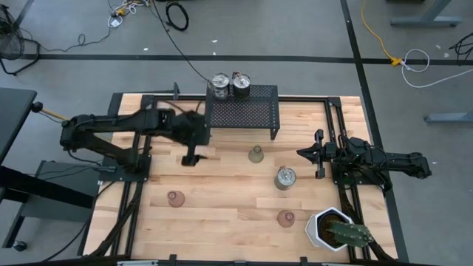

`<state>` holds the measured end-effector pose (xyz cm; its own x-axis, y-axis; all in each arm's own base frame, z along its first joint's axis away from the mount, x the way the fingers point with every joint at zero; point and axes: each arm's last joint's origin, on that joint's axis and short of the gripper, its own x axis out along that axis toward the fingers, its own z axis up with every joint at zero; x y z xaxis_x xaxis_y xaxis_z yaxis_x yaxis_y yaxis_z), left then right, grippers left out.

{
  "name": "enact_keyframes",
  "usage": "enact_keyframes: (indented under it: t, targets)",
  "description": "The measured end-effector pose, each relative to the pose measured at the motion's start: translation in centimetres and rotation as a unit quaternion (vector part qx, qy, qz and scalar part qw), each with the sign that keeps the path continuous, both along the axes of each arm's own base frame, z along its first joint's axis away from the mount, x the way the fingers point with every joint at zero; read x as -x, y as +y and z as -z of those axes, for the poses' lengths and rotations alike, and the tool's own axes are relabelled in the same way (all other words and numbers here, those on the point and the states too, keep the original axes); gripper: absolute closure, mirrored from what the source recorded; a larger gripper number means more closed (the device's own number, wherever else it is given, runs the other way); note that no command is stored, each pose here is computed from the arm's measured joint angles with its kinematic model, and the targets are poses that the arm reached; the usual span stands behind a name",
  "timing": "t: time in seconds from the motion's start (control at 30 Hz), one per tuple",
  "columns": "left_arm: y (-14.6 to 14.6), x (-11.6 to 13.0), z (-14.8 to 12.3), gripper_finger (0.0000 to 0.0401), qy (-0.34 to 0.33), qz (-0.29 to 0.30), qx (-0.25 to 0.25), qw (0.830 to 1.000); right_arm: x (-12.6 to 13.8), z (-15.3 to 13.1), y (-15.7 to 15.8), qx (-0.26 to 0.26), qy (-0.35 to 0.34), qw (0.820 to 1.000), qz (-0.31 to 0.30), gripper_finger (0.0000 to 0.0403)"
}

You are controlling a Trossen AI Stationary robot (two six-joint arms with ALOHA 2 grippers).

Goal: Pick & Place candle stick holders
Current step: Put the left pink vase candle holder on the shelf

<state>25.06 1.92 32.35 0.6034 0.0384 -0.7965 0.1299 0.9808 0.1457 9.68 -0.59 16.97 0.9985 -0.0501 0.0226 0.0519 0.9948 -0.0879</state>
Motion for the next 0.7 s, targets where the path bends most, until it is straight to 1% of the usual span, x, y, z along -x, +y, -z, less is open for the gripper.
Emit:
enact_keyframes:
  t: [0.07,0.3,0.47,0.7]
  targets:
    - [-1.1,0.2,0.2,0.0004,0.014,0.013,0.0,1.0,0.0,0.0,0.0,0.0,0.0,1.0,0.0,0.0382]
    - [-4.7,0.6,0.7,0.0004,0.05,0.038,0.023,0.998,0.0,0.0,0.0,0.0,0.0,1.0,0.0,0.0382]
    - [-6.7,1.1,0.8,0.0004,0.057,0.061,0.028,0.996,0.0,0.0,0.0,0.0,0.0,1.0,0.0,0.0382]
    - [-8.8,2.4,1.2,0.0004,0.1,0.096,0.014,0.99,0.0,0.0,0.0,0.0,0.0,1.0,0.0,0.0382]
